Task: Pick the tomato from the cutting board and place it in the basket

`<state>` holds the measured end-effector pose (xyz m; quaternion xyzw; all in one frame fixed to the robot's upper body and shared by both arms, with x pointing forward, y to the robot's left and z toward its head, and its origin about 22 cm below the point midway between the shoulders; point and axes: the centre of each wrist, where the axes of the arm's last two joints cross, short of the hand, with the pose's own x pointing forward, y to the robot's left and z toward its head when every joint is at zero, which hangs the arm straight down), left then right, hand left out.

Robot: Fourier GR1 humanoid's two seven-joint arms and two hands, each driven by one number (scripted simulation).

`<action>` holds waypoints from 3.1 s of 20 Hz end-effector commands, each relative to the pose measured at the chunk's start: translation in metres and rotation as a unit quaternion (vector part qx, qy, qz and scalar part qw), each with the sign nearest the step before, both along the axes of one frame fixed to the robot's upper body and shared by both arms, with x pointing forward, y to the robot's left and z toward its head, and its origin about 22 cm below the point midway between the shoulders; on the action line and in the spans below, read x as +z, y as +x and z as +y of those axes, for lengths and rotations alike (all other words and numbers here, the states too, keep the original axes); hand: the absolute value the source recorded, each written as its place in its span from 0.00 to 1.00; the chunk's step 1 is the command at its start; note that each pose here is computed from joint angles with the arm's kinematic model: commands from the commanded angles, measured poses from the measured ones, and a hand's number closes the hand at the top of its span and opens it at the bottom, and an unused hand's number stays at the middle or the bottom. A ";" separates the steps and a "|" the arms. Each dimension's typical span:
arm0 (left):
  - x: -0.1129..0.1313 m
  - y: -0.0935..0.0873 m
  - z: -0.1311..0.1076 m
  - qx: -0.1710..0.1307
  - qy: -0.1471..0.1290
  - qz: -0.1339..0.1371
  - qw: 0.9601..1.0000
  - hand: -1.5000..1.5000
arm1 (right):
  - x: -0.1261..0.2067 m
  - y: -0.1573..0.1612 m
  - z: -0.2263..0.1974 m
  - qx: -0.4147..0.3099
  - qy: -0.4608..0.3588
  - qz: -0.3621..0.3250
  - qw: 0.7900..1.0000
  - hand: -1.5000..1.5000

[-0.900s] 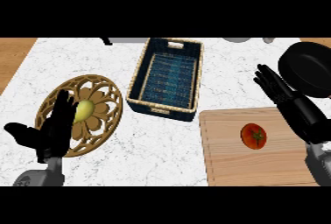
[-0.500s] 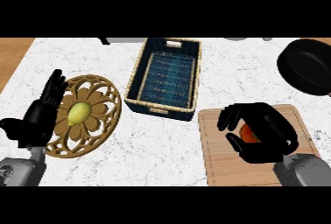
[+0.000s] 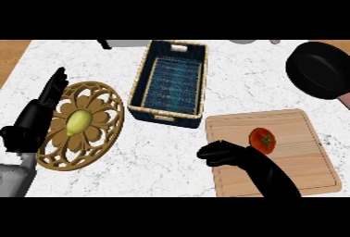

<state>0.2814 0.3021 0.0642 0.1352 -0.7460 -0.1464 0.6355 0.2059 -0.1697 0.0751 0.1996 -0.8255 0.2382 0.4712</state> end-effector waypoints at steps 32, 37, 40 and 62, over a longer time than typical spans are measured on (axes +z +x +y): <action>0.015 0.010 -0.021 -0.016 0.007 -0.008 1.000 0.50 | 0.107 0.053 -0.063 -0.025 -0.676 -0.051 0.735 0.00; 0.007 -0.011 0.005 -0.017 0.008 -0.014 1.000 0.50 | 0.096 0.052 -0.069 -0.020 -0.709 -0.039 0.704 0.00; 0.001 -0.001 0.010 -0.022 0.018 -0.005 1.000 0.50 | 0.052 0.054 -0.065 -0.022 -0.716 -0.043 0.697 0.00; 0.009 0.011 -0.004 -0.015 0.009 -0.003 1.000 0.50 | -0.011 0.081 -0.073 -0.039 -0.705 -0.073 0.705 0.00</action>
